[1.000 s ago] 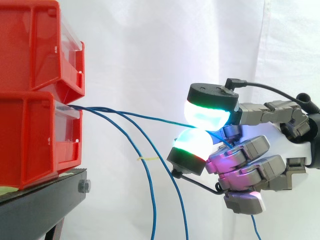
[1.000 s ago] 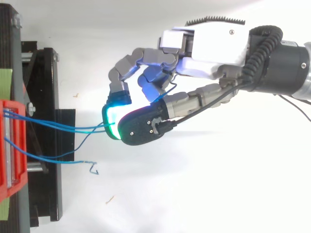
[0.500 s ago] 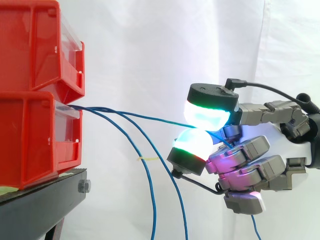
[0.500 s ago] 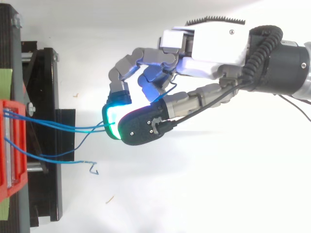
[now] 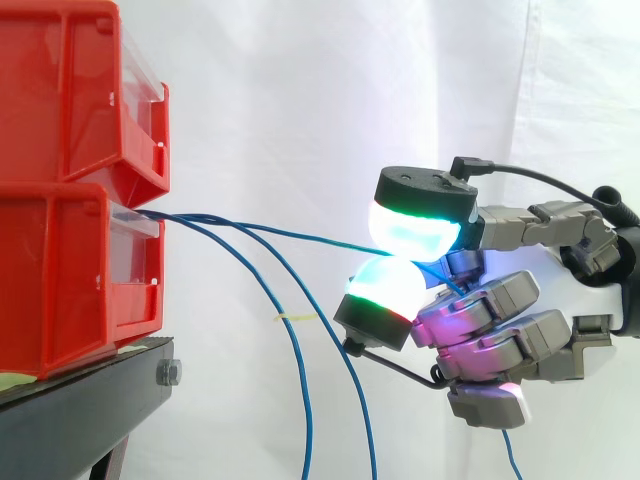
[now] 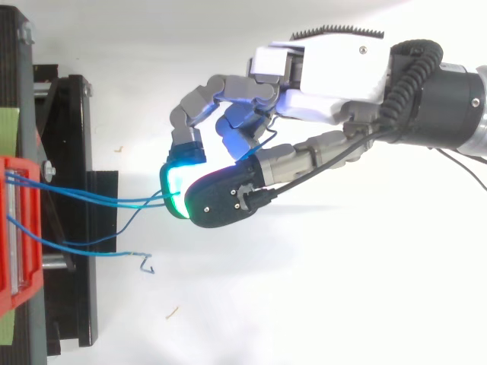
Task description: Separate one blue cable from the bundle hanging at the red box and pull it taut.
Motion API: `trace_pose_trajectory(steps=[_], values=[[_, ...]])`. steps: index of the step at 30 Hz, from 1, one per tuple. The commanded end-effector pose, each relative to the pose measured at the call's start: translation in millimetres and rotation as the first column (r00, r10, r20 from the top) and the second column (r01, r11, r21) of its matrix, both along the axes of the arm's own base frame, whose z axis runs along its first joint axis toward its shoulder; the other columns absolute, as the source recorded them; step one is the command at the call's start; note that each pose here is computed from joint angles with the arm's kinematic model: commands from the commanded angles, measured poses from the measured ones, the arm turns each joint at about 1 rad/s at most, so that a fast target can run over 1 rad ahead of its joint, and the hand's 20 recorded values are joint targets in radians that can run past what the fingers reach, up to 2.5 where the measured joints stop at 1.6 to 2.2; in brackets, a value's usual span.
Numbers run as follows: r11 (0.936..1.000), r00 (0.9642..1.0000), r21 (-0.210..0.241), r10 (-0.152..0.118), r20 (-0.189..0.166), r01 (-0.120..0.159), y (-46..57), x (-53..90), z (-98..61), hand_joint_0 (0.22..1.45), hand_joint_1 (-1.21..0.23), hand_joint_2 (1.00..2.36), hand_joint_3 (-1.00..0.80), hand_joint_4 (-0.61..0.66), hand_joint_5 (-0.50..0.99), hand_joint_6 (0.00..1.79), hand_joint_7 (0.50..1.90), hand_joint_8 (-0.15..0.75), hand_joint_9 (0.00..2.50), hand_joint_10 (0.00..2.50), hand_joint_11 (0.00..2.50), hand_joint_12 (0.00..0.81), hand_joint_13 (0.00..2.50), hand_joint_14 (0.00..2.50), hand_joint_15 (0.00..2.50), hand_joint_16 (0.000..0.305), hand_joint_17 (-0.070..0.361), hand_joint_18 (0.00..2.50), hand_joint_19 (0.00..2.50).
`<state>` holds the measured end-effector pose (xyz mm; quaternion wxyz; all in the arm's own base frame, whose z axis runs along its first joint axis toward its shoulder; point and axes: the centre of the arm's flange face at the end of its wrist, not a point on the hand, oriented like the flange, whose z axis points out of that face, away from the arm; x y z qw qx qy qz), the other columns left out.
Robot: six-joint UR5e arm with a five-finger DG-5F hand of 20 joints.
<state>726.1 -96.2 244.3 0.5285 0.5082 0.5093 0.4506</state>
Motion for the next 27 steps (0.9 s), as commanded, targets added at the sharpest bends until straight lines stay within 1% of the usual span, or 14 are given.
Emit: trace_pose_trajectory(steps=[1, 2, 8, 13, 14, 17, 27], values=[[1.0000, 1.0000, 0.000, 0.000, 0.001, 0.000, 0.0, 0.1, 0.2, 0.68, -0.77, 1.01, -0.09, 0.05, -0.19, 0.91, 1.08, 0.449, 0.74, 1.86, 1.06, 0.478, 0.98, 1.23, 1.16, 0.058, 0.130, 1.21, 0.99], [1.0000, 1.0000, 0.000, 0.002, -0.001, -0.002, 1.1, -0.1, -0.5, 0.68, -0.77, 1.01, -0.10, 0.05, -0.19, 0.91, 1.08, 0.449, 0.74, 1.85, 1.07, 0.487, 0.98, 1.23, 1.15, 0.058, 0.130, 1.20, 0.99], [1.0000, 1.0000, 0.000, 0.000, 0.001, 0.000, 0.0, 0.1, 0.2, 0.68, -0.77, 1.01, -0.10, 0.05, -0.19, 0.91, 1.08, 0.447, 0.74, 1.85, 1.07, 0.469, 0.97, 1.23, 1.15, 0.057, 0.127, 1.20, 0.99], [1.0000, 1.0000, 0.000, 0.000, -0.003, 0.000, 0.0, -0.1, -1.6, 0.68, -0.77, 1.01, -0.10, 0.05, -0.19, 0.91, 1.08, 0.451, 0.74, 1.84, 1.07, 0.470, 0.96, 1.23, 1.16, 0.056, 0.126, 1.19, 0.99], [1.0000, 1.0000, 0.000, 0.000, 0.001, 0.000, 0.0, 0.1, 0.2, 0.68, -0.77, 1.01, -0.10, 0.05, -0.19, 0.91, 1.08, 0.447, 0.74, 1.84, 1.08, 0.473, 0.97, 1.23, 1.16, 0.056, 0.126, 1.19, 0.99], [1.0000, 1.0000, 0.000, 0.000, 0.001, 0.000, 0.0, 0.1, 0.2, 0.68, -0.77, 1.01, -0.10, 0.05, -0.19, 0.91, 1.08, 0.451, 0.74, 1.84, 1.08, 0.464, 0.96, 1.22, 1.16, 0.056, 0.126, 1.19, 0.99], [1.0000, 1.0000, 0.000, 0.002, 0.001, -0.002, 1.1, 0.3, 0.2, 0.68, -0.77, 1.01, -0.10, 0.05, -0.19, 0.91, 1.07, 0.444, 0.74, 1.82, 1.08, 0.470, 0.97, 1.21, 1.16, 0.056, 0.126, 1.19, 1.00]])
